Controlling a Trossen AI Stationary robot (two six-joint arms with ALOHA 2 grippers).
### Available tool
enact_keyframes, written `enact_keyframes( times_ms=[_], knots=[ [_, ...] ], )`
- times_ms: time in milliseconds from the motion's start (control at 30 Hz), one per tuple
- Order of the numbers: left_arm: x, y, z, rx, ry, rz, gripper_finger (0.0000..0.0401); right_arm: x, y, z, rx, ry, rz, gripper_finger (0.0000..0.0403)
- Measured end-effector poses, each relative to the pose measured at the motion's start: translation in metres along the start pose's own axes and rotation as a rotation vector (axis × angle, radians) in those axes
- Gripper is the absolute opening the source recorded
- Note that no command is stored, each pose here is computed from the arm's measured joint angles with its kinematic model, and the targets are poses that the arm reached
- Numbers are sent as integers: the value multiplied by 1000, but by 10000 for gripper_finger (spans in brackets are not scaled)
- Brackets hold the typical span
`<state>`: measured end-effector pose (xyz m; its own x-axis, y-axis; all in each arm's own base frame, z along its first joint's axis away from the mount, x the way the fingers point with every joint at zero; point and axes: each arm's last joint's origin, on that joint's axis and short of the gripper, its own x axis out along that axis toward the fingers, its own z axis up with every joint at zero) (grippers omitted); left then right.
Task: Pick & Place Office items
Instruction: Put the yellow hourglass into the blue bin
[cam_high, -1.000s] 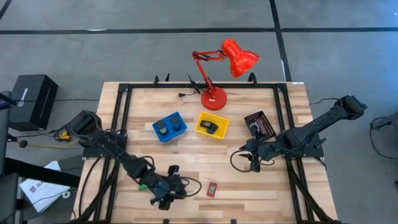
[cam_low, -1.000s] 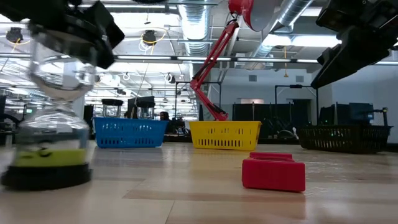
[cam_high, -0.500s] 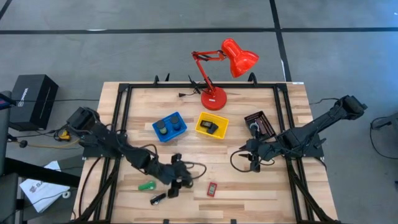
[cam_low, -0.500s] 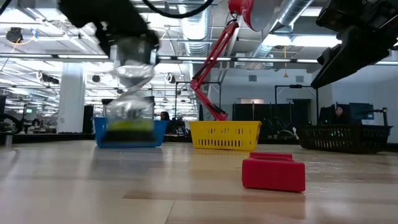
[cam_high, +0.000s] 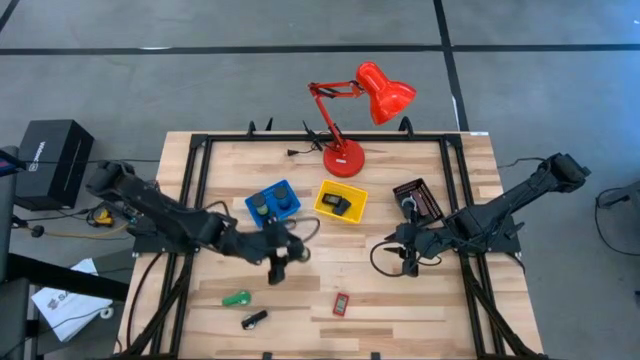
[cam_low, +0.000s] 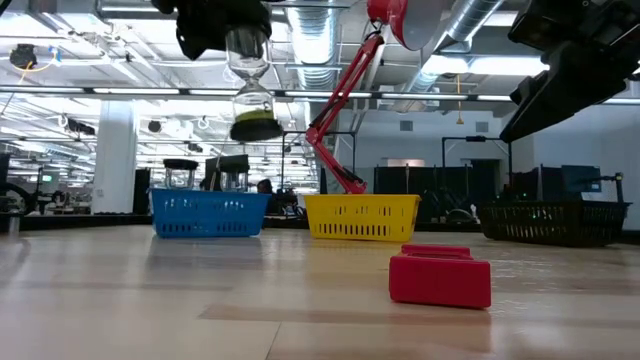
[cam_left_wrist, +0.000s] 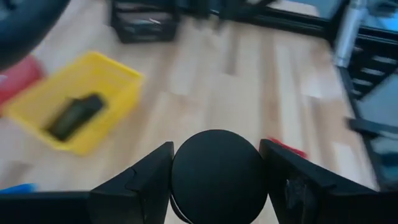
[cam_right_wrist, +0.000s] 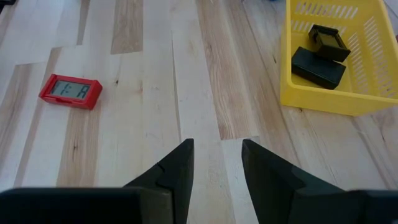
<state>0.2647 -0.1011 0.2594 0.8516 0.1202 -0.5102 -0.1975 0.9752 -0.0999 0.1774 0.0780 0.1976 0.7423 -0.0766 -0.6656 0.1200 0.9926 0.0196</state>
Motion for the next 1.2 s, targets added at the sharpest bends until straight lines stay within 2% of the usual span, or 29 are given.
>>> enact_keyframes(
  times_ms=[233,400,600,733,867,967,1100,1200],
  knots=[
    [-10,32,12,-39,0,127,222,0,0,0,0,0,0,127],
    [-6,54,12,-52,50,226,208,0,0,0,0,0,0,127],
    [-3,81,7,-102,150,358,223,0,0,0,0,0,0,127],
    [-2,93,3,-128,190,412,217,0,0,0,0,0,0,127],
    [2,104,-9,-183,217,460,209,0,0,0,0,0,0,127],
    [6,111,-24,-230,239,492,220,0,0,0,0,0,0,127],
    [13,114,-41,-274,206,489,232,0,0,0,0,0,0,127],
    [18,115,-45,-286,140,471,224,0,0,0,0,0,0,127]
  ],
)
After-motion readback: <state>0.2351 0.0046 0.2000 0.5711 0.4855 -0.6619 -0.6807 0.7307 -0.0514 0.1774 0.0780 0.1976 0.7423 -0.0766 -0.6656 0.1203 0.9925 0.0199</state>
